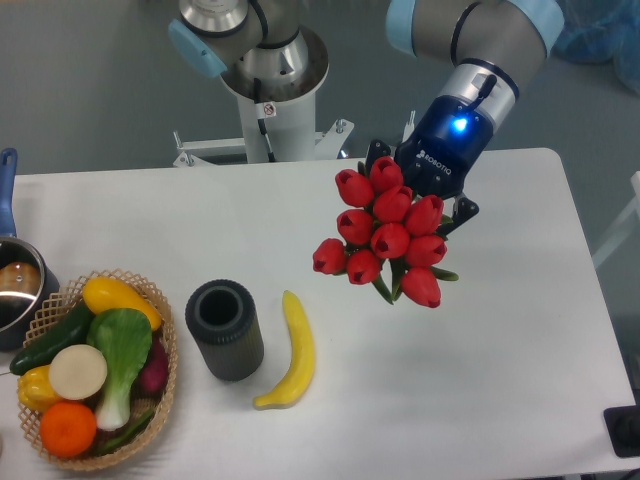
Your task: Insert the flowers into the vase
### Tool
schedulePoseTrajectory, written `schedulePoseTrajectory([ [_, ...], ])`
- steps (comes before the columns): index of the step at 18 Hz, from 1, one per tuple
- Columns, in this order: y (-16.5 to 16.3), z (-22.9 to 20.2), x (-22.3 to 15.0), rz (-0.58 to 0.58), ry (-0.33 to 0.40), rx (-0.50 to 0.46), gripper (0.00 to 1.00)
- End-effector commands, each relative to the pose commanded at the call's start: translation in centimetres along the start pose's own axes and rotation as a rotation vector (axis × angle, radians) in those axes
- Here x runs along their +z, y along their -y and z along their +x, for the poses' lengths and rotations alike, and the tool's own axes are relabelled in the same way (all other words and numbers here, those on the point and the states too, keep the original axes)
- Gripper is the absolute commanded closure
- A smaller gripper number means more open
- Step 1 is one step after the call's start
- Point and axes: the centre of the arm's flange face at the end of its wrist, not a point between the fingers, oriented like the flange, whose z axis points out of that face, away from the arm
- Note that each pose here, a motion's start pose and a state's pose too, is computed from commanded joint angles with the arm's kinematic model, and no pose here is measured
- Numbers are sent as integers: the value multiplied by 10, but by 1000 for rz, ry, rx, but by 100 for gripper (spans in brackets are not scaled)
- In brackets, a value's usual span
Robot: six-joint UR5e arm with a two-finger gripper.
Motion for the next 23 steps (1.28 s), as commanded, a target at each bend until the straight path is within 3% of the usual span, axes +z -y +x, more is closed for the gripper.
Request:
schedulePoseTrajectory([
  [10,-14,-2,-1,-6,4,-9,52],
  [23,-1,3,-6,4,13,48,52],
])
